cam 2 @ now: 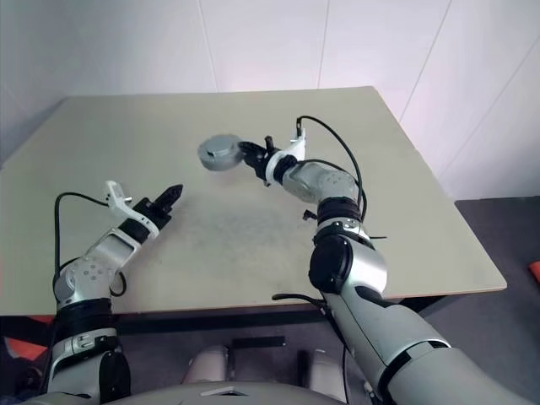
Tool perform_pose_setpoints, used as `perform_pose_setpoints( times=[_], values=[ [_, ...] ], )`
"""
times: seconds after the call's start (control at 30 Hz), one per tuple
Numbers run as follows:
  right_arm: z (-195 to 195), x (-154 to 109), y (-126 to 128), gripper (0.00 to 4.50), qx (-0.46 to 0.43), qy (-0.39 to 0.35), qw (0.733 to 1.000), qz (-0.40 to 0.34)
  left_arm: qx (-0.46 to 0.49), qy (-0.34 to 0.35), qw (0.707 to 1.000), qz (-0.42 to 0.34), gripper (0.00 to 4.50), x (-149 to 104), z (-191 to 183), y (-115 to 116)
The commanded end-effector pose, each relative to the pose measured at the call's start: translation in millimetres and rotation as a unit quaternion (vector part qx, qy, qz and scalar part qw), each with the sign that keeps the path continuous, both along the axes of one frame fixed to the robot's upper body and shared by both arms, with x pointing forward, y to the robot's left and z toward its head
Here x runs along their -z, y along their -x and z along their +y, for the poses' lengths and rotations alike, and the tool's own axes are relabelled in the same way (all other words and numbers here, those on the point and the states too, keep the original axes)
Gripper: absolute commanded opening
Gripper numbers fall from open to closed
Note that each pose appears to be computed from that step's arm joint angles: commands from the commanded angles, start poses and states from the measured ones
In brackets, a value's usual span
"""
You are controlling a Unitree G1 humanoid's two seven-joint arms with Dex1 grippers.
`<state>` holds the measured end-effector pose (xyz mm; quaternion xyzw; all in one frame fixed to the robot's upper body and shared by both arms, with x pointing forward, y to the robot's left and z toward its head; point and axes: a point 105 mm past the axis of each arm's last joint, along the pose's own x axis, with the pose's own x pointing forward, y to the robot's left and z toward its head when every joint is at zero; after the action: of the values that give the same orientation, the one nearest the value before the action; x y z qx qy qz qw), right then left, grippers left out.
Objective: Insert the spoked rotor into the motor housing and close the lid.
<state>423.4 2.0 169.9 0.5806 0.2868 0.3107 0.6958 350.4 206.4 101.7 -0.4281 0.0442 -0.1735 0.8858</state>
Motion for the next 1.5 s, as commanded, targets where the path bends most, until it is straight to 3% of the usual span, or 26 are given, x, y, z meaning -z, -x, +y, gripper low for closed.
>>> perform_pose_setpoints(
  times=[0.03, 0.27, 0.77, 1.07, 1.17, 1.3, 1.5],
  values=[
    [9.4, -36.0, 2.9, 1.10, -0.020, -0.027, 0.998, -0.054, 0.018, 0.048, 0.998, -0.047, 2.15, -27.6, -3.8, 3.9],
    [9.8, -34.5, 4.9, 1.10, -0.025, -0.015, 0.998, -0.059, 0.070, 0.152, 0.985, -0.037, 4.47, -35.9, -14.1, 11.7],
    [19.4, -35.0, 20.4, 1.10, -0.069, 0.001, 0.994, -0.087, 0.096, 0.248, 0.963, -0.051, 4.47, -53.2, -33.6, -10.1],
    [18.9, -33.8, 21.9, 1.10, -0.067, 0.010, 0.993, -0.096, 0.111, 0.237, 0.965, -0.032, 4.47, -46.4, -52.8, -26.0],
    [17.9, -33.3, 21.2, 1.10, -0.064, 0.012, 0.993, -0.096, 0.101, 0.234, 0.967, -0.034, 3.89, -44.7, -50.8, -28.0],
    [16.5, -32.3, 20.1, 1.10, -0.059, 0.014, 0.994, -0.096, 0.088, 0.231, 0.968, -0.033, 2.56, -41.1, -44.9, -28.7],
    [14.3, -30.2, 15.6, 1.10, -0.039, 0.031, 0.993, -0.107, 0.084, 0.229, 0.969, -0.028, 2.41, -38.0, -43.5, -29.1]
  ],
)
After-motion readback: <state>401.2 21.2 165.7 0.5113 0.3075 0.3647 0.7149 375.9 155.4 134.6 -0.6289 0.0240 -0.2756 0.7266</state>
